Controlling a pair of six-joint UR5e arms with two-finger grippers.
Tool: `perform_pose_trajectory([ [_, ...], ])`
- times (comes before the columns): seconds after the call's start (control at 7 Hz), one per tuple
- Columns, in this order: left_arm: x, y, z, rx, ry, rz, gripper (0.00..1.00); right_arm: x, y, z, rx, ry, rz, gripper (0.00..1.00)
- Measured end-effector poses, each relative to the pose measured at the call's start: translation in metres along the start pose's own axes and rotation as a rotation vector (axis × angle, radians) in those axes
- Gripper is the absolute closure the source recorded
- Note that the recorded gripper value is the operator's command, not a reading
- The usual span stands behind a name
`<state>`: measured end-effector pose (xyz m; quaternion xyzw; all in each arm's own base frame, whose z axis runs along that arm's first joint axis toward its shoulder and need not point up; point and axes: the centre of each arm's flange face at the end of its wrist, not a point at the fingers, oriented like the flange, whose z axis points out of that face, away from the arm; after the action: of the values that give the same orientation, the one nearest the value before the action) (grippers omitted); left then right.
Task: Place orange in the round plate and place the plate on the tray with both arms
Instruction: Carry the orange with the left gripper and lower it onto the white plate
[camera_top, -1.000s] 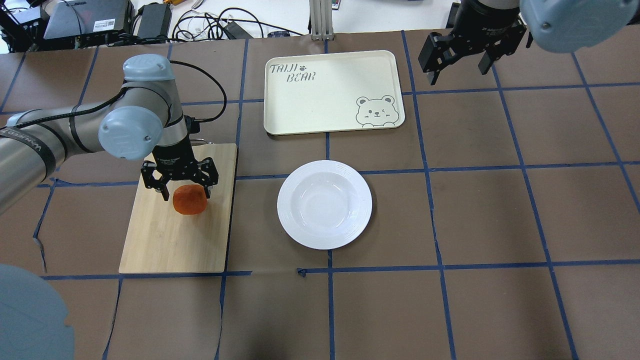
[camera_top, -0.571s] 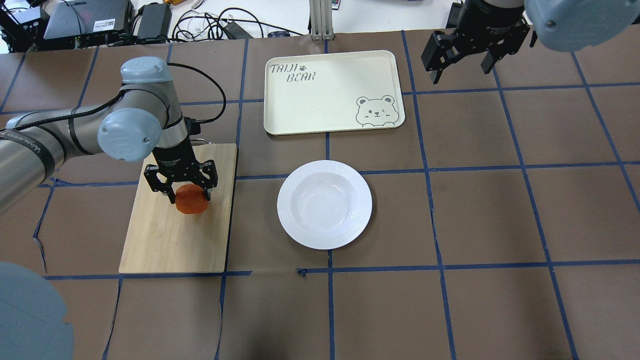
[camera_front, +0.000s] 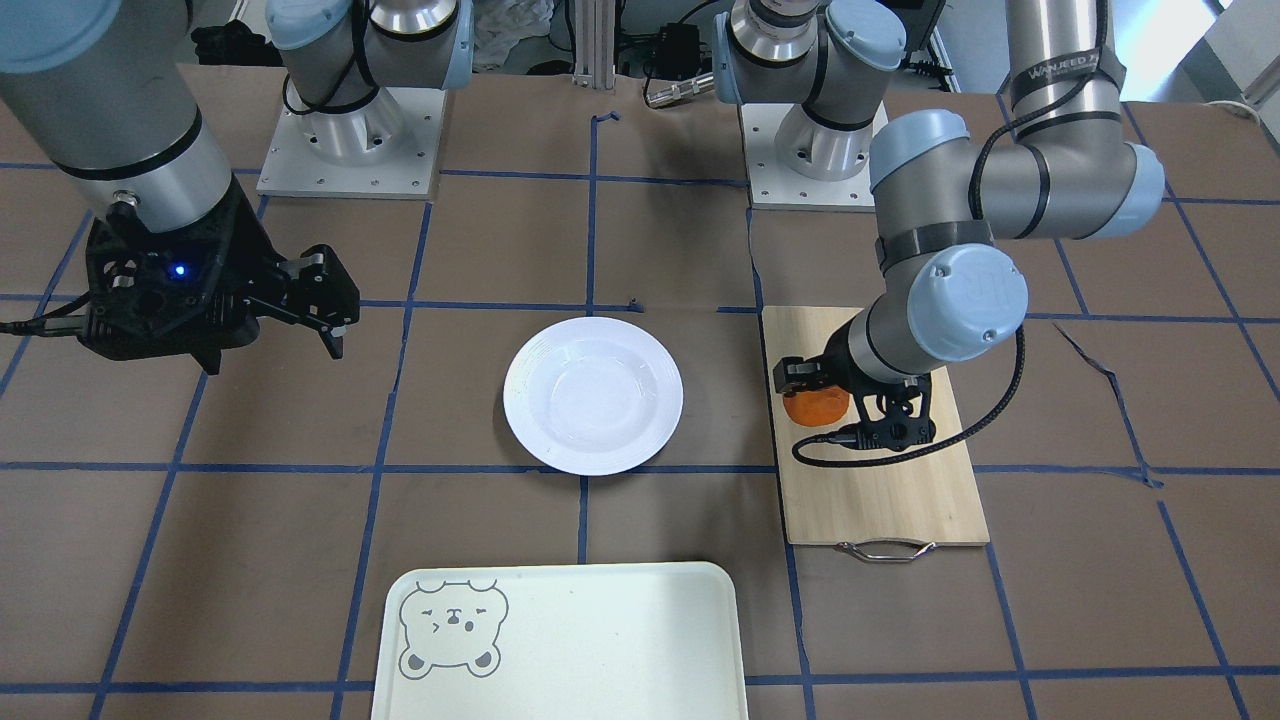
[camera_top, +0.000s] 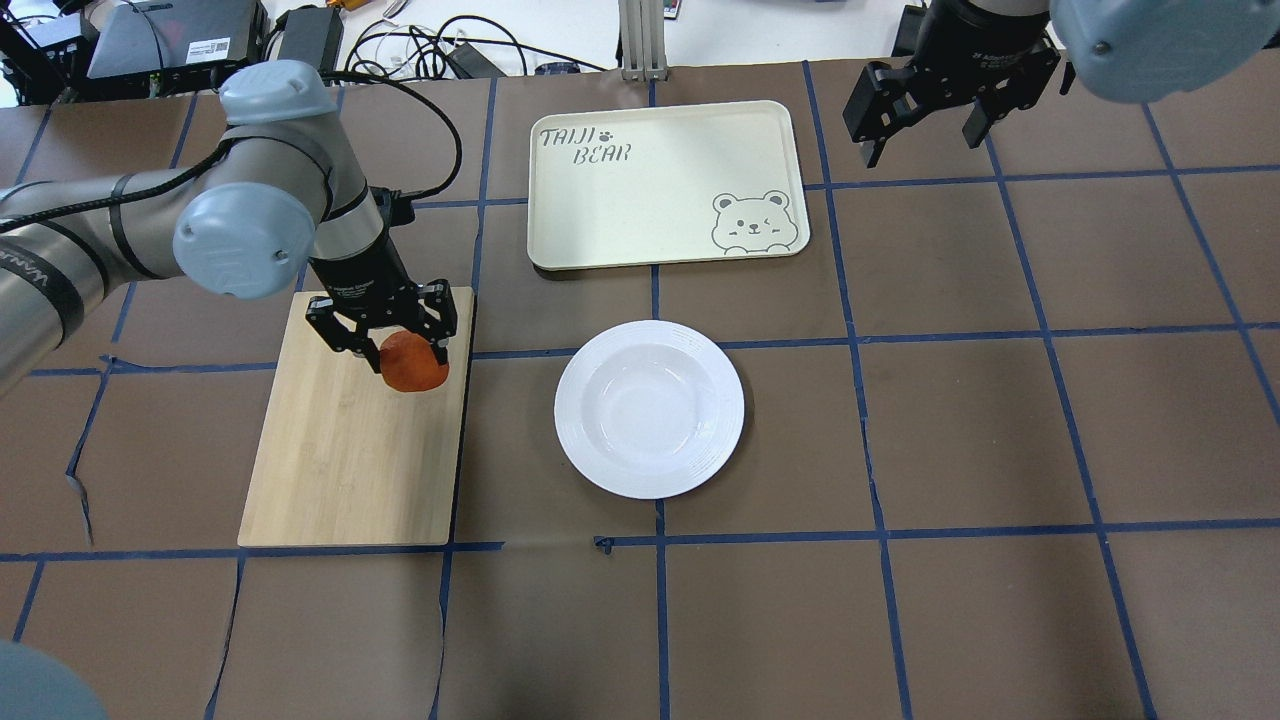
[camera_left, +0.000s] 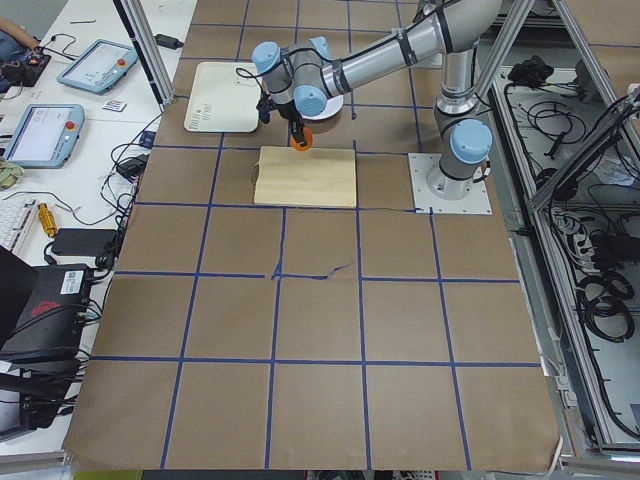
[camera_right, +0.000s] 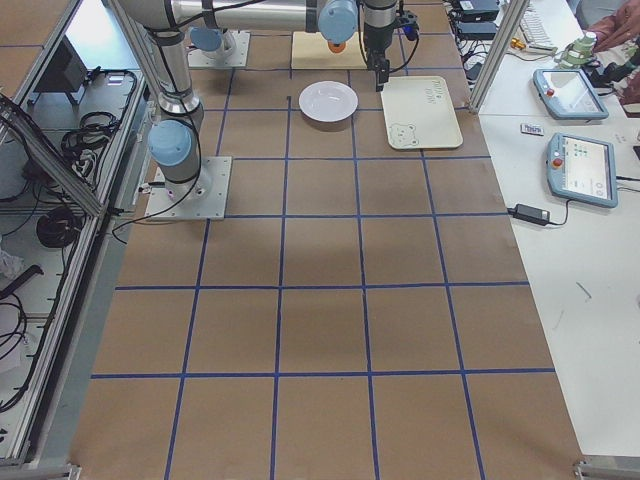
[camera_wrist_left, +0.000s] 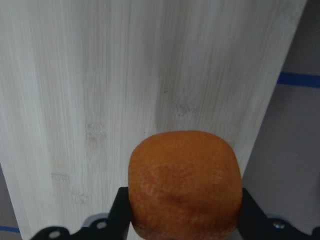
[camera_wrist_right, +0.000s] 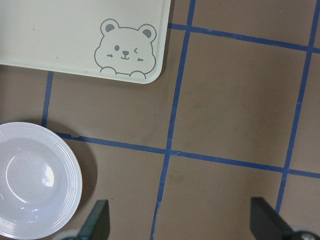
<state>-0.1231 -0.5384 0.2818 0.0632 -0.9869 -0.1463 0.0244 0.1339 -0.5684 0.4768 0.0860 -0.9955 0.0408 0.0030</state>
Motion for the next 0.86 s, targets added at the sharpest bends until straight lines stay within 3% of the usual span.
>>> perform_pose_trajectory([
  [0.43,0.113,0.047,0.012,-0.019,0.072,-0.082,0.97,0.001,-0.001,0.004,-0.008,0.002,0.000,0.00],
  [0.86,0.158,0.045,0.045,-0.006,0.105,-0.133,0.96,0.001,0.001,0.017,-0.023,-0.009,0.006,0.00],
])
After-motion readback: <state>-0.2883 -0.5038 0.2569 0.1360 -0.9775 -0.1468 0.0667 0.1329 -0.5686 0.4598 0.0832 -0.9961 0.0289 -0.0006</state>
